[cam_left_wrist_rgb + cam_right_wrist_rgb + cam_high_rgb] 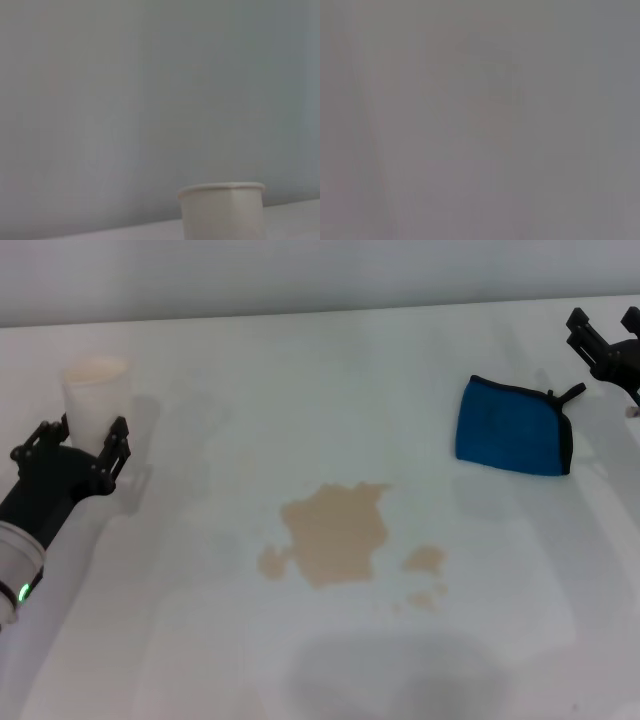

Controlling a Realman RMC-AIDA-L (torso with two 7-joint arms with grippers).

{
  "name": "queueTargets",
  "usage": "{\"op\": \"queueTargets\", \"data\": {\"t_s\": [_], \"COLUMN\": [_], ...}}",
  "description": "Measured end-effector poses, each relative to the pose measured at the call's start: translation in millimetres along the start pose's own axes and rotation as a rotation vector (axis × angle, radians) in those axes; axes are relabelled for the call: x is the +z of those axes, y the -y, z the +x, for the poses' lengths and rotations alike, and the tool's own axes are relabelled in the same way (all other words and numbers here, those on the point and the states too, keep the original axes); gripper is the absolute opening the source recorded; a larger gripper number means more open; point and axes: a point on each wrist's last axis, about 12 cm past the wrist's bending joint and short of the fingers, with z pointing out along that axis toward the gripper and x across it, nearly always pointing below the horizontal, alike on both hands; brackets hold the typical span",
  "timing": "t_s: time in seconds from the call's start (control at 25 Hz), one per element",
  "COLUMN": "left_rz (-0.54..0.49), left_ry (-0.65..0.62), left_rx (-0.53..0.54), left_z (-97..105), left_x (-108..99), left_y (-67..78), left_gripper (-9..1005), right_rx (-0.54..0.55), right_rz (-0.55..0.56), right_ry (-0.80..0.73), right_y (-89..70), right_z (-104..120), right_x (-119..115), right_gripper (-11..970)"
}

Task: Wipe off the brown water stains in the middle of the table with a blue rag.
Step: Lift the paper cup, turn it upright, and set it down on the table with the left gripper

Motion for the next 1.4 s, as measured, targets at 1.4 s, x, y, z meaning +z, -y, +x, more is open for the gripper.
{"op": "queueTargets", "data": {"t_s": [1.4], "left_rz": [-0.08], "left_ry": [-0.139], "left_rx": [-0.125], "left_z": [26], "left_x": [-15], "left_y": [8.5], "left_gripper": [801], "right_rx": [0.016], "right_rz": [0.022], "right_ry": [0.0], "right_y": [5.0], "right_z": [3], "right_x": [-8], "right_gripper": [829]}}
